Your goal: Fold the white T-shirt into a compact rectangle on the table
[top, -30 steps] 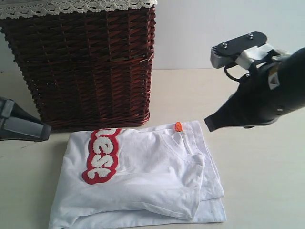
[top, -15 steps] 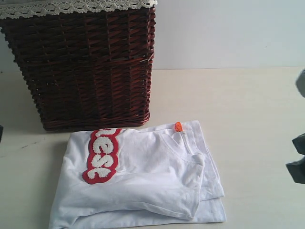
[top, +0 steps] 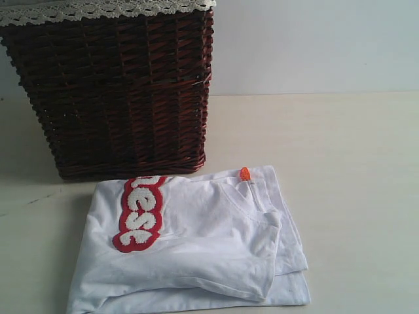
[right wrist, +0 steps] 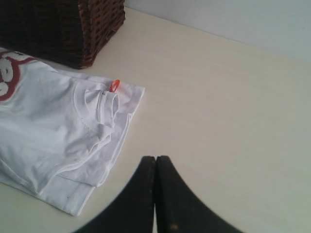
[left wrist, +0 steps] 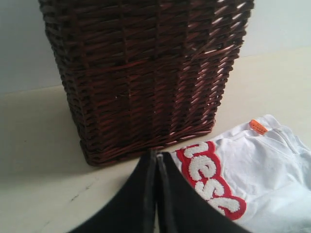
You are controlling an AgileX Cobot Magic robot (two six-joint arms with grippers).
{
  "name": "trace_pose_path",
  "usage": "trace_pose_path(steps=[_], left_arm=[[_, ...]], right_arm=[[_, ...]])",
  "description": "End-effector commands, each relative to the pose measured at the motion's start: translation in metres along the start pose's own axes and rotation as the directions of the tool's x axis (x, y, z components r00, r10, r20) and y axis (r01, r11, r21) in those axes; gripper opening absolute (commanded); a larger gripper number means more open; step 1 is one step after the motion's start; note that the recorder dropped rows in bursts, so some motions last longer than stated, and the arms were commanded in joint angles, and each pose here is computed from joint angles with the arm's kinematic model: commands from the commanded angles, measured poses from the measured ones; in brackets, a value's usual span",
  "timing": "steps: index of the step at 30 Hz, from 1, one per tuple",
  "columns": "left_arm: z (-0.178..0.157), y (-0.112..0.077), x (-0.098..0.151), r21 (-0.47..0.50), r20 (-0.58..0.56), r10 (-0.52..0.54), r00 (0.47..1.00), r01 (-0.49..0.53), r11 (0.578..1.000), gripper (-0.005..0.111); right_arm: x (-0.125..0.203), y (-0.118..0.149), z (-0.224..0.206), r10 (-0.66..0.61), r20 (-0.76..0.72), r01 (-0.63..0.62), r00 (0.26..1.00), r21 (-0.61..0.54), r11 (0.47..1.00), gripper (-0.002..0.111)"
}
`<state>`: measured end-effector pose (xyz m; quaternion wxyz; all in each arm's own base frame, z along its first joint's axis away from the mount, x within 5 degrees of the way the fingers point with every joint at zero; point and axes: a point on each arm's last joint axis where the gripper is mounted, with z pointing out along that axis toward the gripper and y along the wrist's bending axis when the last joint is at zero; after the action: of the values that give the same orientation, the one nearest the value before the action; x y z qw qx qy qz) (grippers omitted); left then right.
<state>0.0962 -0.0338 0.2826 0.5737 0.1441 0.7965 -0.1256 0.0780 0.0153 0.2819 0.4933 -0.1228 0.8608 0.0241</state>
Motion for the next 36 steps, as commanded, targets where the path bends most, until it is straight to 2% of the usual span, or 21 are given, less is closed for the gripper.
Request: trace_pose_path(steps=[1, 31, 36], left_arm=[[0.0035, 0.0032, 0.0097, -0.029, 0.013, -0.049, 0.999, 0.049, 0.998, 0.0], [0.0037, 0.0026, 0.0108, -0.023, 0.005, -0.047, 0.999, 0.048, 0.999, 0.0], [0.0025, 0.0007, 0.0086, -0.003, 0.033, -0.132, 0.991, 0.132, 0.991, 0.0]], right_arm=[[0.0065, -0.0004, -0.0021, 0.001, 0.031, -0.001, 1.0, 0.001, 1.0, 0.0], [0.0072, -0.0002, -0.0024, 0.006, 0.032, -0.006, 0.999, -0.001, 1.0, 0.0], [0.0072, -0.0002, -0.0024, 0.006, 0.032, -0.006, 0.999, -0.001, 1.0, 0.0]])
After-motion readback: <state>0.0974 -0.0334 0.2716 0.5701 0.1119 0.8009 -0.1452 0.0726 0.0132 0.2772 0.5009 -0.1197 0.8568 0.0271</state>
